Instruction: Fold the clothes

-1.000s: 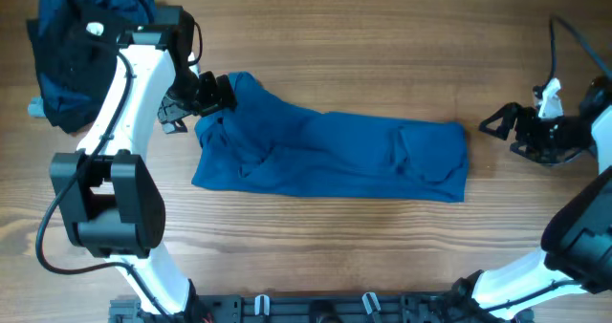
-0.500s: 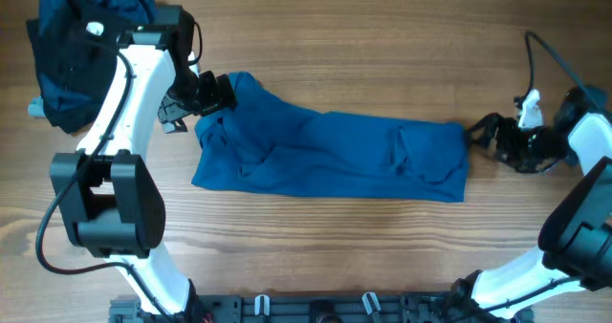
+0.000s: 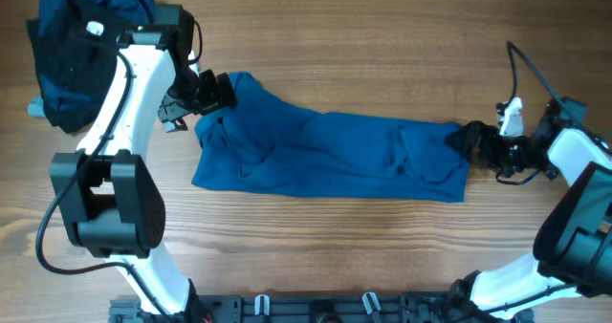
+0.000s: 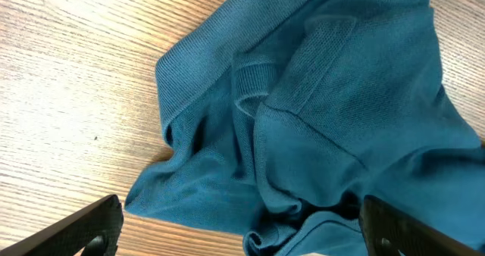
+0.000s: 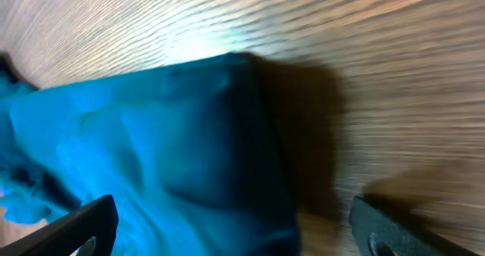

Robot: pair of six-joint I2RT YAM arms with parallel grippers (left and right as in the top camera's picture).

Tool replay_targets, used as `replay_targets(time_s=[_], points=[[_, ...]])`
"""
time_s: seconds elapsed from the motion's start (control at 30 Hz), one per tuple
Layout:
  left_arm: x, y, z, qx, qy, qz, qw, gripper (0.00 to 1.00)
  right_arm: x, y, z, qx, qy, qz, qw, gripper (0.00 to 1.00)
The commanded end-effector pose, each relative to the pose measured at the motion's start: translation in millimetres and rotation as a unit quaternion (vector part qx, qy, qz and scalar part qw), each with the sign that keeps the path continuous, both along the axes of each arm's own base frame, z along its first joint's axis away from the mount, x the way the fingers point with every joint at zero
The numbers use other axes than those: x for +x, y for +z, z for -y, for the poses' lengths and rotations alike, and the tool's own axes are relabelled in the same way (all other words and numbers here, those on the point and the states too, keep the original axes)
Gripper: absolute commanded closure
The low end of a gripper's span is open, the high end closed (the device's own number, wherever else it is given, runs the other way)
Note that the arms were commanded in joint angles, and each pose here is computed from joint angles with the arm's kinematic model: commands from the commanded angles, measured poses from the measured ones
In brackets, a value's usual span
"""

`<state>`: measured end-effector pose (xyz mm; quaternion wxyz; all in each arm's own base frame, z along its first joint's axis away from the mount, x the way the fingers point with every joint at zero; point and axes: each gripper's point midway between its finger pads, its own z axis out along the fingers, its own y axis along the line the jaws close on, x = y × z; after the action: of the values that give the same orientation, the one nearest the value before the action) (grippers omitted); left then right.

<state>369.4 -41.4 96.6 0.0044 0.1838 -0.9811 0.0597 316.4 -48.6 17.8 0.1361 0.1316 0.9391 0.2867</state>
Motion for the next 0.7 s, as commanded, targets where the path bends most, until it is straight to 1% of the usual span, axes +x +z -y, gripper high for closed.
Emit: replay_targets(time_s=[0.0, 0.07, 0.13, 0.23, 0.3, 0.37, 0.43, 0.47, 0.53, 0.6, 0.63, 0.67], points=[[0.0, 4.0, 0.7, -0.004, -0.005, 0.006, 1.000, 0.00, -38.8, -35.2, -17.8, 0.023, -0.021, -0.109, 0.994, 0.01], [-0.4, 4.0, 0.7, -0.004, -0.005, 0.005, 1.000, 0.00, -43.2, -34.8, -19.9, 0.026, -0.017, -0.117, 0.993, 0.01], [0.4, 4.0, 0.8, -0.005, -0.005, 0.007, 1.000, 0.00, -44.7, -33.9, -21.7, 0.032, -0.018, -0.121, 0.992, 0.06], [0.3, 4.0, 0.8, -0.005, -0.005, 0.007, 1.000, 0.00, -46.7, -29.3, -29.1, 0.056, -0.017, -0.123, 0.991, 0.09], [0.3, 4.1, 1.5, -0.007, -0.005, 0.007, 1.000, 0.00, -48.5, -30.1, -28.5, 0.052, -0.017, -0.128, 0.990, 0.15], [0.3, 4.3, 3.2, -0.012, -0.006, 0.007, 1.000, 0.00, -47.4, -30.3, -27.9, 0.051, -0.017, -0.125, 0.991, 0.33], [0.2, 4.3, 3.3, -0.012, -0.006, 0.007, 1.000, 0.00, -47.1, -30.3, -27.8, 0.051, -0.017, -0.124, 0.991, 0.49], [0.2, 4.3, 3.3, -0.012, -0.006, 0.007, 1.000, 0.00, -46.2, -30.5, -27.3, 0.050, -0.017, -0.122, 0.991, 0.53], [0.3, 4.3, 3.3, -0.012, -0.006, 0.007, 1.000, 0.00, -45.6, -30.5, -27.1, 0.049, -0.017, -0.121, 0.991, 0.55], [0.2, 4.3, 3.3, -0.012, -0.006, 0.007, 1.000, 0.00, -45.5, -30.5, -27.1, 0.049, -0.017, -0.120, 0.991, 0.74], [0.3, 4.3, 3.3, -0.012, -0.006, 0.007, 1.000, 0.00, -44.8, -30.7, -26.7, 0.048, -0.017, -0.119, 0.992, 0.79], [0.3, 4.3, 3.3, -0.012, -0.006, 0.007, 1.000, 0.00, -43.9, -30.7, -26.4, 0.048, -0.017, -0.117, 0.992, 0.91]])
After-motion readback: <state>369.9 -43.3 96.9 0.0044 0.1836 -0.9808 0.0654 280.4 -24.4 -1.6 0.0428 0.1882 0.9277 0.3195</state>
